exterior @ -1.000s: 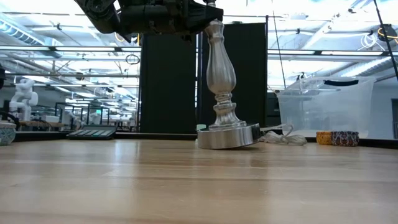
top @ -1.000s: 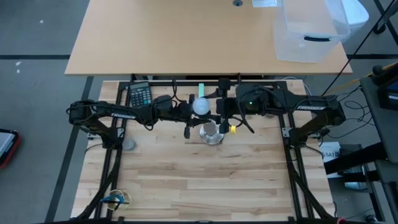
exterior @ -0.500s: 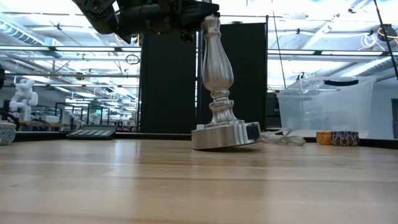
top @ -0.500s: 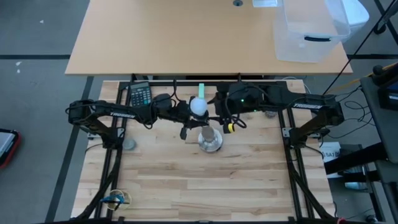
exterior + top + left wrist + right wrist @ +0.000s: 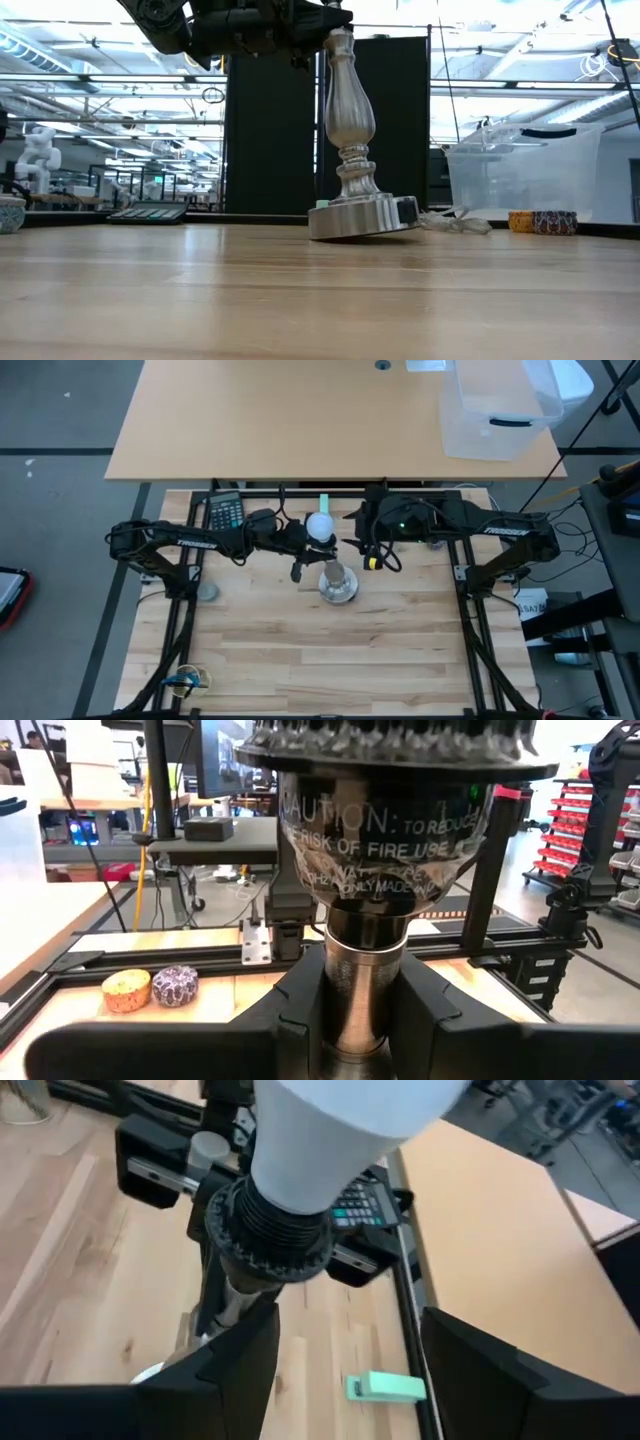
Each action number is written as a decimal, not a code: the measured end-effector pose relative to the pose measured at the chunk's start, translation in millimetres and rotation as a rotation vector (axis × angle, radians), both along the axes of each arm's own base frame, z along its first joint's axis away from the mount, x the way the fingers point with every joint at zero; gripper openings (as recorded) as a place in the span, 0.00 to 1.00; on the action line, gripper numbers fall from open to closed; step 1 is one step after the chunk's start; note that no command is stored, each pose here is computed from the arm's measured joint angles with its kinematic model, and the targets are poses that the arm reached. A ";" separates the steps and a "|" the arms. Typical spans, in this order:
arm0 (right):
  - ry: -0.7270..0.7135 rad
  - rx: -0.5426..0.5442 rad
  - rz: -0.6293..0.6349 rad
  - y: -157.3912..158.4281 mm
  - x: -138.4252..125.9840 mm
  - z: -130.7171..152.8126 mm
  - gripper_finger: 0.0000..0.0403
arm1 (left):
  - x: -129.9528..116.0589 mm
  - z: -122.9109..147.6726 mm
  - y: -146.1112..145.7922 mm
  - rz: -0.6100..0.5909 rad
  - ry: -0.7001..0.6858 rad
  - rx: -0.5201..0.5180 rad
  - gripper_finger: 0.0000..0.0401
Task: Screw lightbulb
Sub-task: Remove the white lightbulb from the desk lamp
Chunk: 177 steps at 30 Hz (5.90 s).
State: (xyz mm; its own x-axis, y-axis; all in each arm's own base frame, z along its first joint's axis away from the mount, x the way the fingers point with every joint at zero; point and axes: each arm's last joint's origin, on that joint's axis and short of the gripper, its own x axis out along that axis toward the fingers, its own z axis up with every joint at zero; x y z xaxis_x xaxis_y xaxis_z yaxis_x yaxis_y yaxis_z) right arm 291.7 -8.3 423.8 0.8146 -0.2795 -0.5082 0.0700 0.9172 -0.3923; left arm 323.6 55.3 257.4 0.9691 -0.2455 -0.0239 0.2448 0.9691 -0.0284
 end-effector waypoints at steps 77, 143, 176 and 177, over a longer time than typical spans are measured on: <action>-0.755 0.072 -0.318 109.2 -57.2 -176.0 0.56 | 0.2 -0.6 0.9 0.024 -0.004 0.021 0.18; -0.961 0.081 -0.305 84.0 -30.7 -114.2 0.71 | 0.5 -1.0 2.6 0.081 0.001 0.026 0.18; -0.675 0.053 -0.392 57.9 45.1 -29.0 0.72 | 0.5 -1.2 2.8 0.085 0.001 0.030 0.18; -0.673 0.057 -0.395 57.1 45.3 -29.6 0.72 | 0.5 -1.2 2.8 0.085 0.001 0.030 0.18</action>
